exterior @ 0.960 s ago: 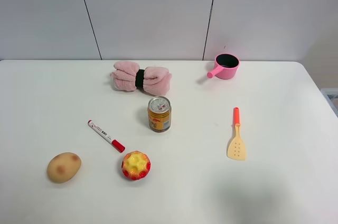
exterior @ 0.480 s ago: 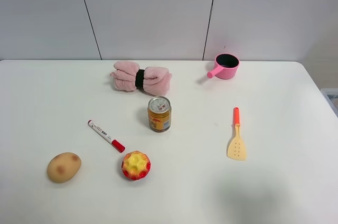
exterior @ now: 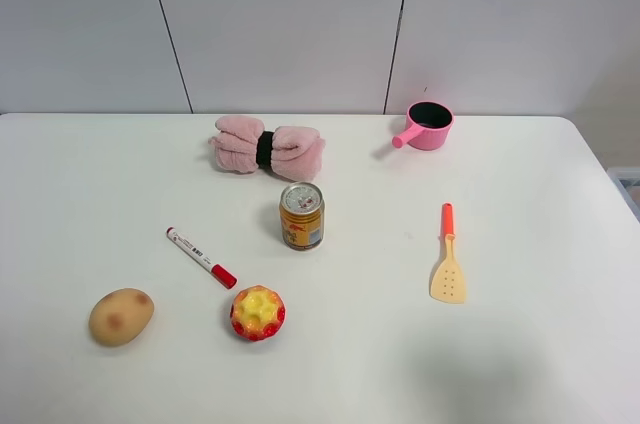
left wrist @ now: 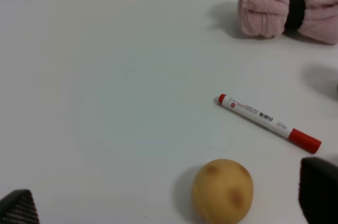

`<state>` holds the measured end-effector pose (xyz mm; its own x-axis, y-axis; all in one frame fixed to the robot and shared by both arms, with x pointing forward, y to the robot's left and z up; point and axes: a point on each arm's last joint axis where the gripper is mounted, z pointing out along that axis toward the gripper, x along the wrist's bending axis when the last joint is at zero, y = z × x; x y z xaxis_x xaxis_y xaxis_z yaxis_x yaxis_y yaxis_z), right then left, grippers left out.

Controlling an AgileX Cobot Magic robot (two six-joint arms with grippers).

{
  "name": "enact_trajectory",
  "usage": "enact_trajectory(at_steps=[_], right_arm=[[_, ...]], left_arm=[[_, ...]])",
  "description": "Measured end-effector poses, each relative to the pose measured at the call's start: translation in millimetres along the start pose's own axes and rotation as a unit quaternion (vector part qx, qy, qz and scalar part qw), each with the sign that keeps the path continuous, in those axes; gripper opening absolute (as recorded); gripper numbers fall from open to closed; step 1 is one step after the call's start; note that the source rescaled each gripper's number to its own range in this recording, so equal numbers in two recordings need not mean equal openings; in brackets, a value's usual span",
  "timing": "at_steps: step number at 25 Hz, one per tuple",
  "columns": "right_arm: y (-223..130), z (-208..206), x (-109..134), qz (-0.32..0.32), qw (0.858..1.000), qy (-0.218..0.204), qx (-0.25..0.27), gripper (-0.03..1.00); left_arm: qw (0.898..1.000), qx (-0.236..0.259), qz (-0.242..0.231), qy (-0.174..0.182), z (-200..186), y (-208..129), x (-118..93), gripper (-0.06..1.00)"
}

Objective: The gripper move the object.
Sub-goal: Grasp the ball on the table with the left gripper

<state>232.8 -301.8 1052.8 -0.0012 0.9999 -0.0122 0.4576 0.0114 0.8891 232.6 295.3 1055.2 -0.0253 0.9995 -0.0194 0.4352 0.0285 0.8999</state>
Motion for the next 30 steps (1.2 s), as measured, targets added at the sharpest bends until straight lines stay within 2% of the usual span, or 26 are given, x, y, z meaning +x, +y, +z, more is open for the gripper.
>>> enact_trajectory(at_steps=[21,24,30], right_arm=[[0.0,0.0,0.0,0.000,1.000,0.000,0.000,1.00],[0.0,0.0,0.0,0.000,1.000,0.000,0.000,1.00],[0.0,0.0,0.0,0.000,1.000,0.000,0.000,1.00]], left_arm=[[1.000,0.000,0.000,0.000,0.0,0.0,0.0,1.00],[1.000,0.002,-0.012,0.000,0.6,0.3,0.0,1.00],[0.997,0.069,-0.039,-0.001,17.5,22.8,0.8,1.00]])
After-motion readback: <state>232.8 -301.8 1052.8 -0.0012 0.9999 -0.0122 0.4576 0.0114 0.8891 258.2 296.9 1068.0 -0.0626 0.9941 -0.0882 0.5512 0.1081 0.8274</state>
